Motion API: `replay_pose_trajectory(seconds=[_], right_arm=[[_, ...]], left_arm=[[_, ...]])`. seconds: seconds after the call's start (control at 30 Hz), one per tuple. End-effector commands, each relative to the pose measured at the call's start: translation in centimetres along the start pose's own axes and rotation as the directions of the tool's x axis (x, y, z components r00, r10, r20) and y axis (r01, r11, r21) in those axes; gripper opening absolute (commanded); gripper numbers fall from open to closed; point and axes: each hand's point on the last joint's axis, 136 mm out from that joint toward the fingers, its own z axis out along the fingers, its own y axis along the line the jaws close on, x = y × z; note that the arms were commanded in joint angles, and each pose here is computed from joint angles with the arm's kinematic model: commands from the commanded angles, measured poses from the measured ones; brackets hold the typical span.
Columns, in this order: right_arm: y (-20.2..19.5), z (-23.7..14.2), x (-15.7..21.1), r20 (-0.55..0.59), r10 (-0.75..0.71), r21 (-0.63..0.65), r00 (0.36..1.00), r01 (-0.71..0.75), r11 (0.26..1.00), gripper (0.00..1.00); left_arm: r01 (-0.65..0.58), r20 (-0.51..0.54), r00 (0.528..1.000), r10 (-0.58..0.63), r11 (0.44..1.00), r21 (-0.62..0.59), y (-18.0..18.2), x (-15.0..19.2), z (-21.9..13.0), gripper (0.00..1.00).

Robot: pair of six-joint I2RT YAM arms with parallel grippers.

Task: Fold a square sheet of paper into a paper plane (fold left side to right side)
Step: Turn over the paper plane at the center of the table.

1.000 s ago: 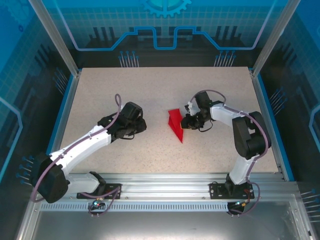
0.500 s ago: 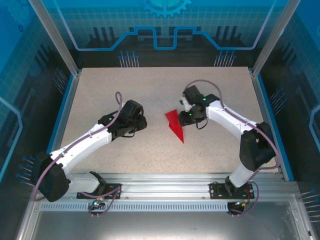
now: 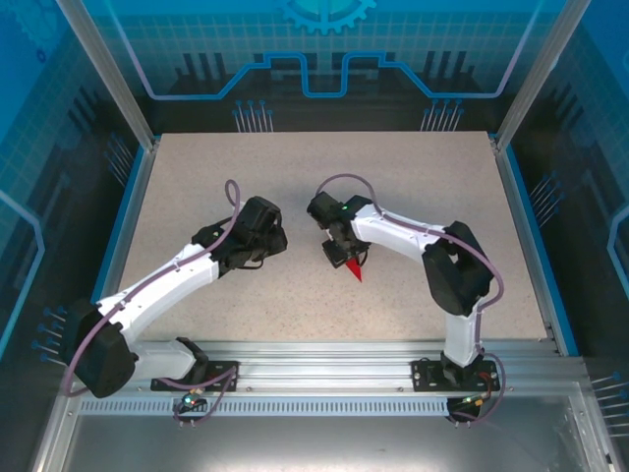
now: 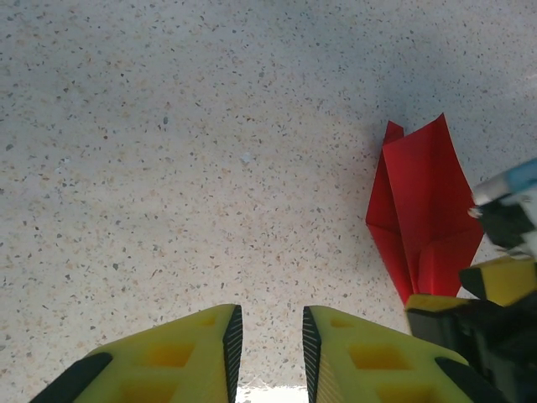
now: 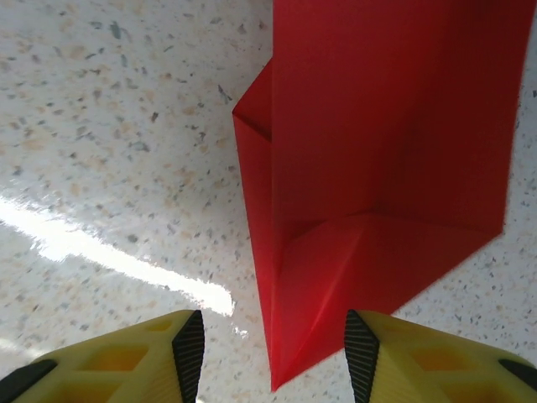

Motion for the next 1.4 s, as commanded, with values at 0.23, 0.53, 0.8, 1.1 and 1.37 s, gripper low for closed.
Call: replay_pose_trajectory(seconds=[0.23,0.53,0.8,1.1,1.37], right_arm=[[-0.2,1.3,-1.1,-0.041,-0.090,0.175,0.995,0.096,0.980,0.51],[-1.3,2.0,-1.3,-0.059,-0.101,0.262,0.993,0.113,0.958,0.48],[-2.0,2.4,-0.8,-0.082,-0.105,0.291,0.991,0.124,0.949,0.44],[-2.9,1.7,-0.4,-0.053,-0.052,0.217,0.997,0.062,0.974,0.16],[-3.8,-0.8,0.1,0.026,0.063,0.007,0.998,-0.063,0.998,0.00]], left_arm=[[-0.002,0.007,1.000,0.002,0.999,-0.033,1.1,0.3,-0.3,0.30],[0.000,0.005,1.000,0.000,0.999,-0.038,1.3,0.4,-0.2,0.31],[-0.001,0.005,1.000,0.001,0.999,-0.045,1.5,0.5,-0.2,0.31],[0.000,0.007,1.000,0.000,0.999,-0.044,1.5,0.4,-0.4,0.31],[-0.001,0.006,1.000,0.001,0.999,-0.045,1.5,0.5,-0.5,0.31]])
